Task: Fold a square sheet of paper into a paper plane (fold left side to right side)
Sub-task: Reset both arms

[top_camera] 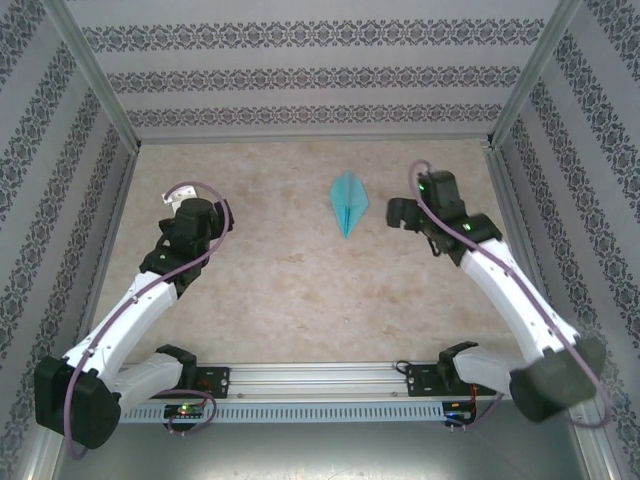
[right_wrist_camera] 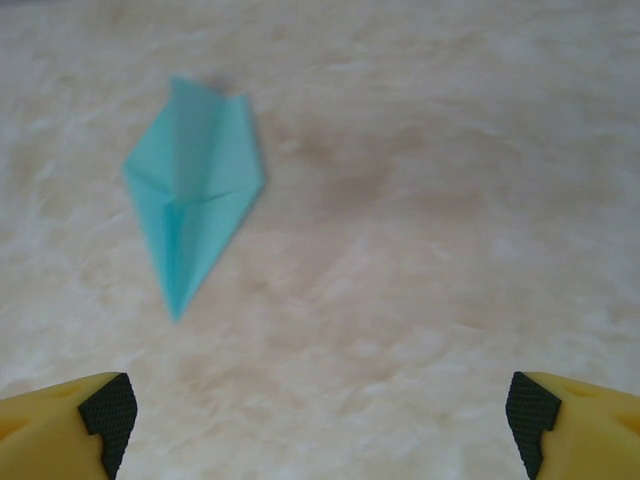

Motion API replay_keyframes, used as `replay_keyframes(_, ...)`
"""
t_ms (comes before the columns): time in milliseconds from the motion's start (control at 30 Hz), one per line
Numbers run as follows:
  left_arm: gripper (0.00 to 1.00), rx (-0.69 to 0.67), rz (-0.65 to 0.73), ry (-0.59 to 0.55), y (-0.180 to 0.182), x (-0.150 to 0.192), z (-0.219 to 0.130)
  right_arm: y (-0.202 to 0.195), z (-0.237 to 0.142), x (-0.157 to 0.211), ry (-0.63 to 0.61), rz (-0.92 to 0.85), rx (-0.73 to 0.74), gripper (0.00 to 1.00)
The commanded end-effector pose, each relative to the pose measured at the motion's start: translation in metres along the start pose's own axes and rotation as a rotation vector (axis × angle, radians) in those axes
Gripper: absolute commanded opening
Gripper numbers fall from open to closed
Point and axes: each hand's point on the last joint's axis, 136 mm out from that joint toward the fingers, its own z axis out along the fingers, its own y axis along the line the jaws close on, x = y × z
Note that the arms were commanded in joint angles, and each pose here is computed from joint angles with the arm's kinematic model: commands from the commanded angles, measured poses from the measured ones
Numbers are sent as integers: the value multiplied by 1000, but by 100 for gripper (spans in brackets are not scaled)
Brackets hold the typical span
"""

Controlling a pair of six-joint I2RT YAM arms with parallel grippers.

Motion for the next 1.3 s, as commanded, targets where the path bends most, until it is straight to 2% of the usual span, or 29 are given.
replay_keyframes(0, 100, -83, 135, -133, 9, -19, 10, -38, 5, -13, -194, 46, 74, 98)
replay_keyframes(167, 100, -145, 254, -142, 16, 0, 33, -81, 26, 3, -441, 18, 144, 98)
replay_keyframes(233, 100, -147, 289, -127, 16, 11, 44, -90, 35, 10, -491, 26, 168, 98)
replay_keyframes(400, 100, -123, 338, -103, 16, 39, 68, -96, 81, 27, -357, -7, 197, 98)
replay_keyframes(533, 100, -78, 336, -91, 17, 58, 84, -85, 103, 24, -369, -52, 144, 98)
replay_keyframes(733, 100, 40, 297, -111, 14, 69, 102, -71, 119, 20, -420, -144, 77, 98)
replay_keyframes(867, 100, 111, 198, -87, 26, 82, 115, -79, 125, 25, -463, -96, 64, 98)
replay_keyframes(933, 100, 124, 184, -106, 29, 87, 118, -81, 127, 25, -451, -87, 60, 98)
replay_keyframes(967, 100, 132, 188, -71, 28, 91, 117, -81, 127, 25, -431, -91, 59, 98)
replay_keyframes(1267, 100, 150, 200, -74, 24, 89, 119, -79, 126, 25, -440, -101, 57, 98)
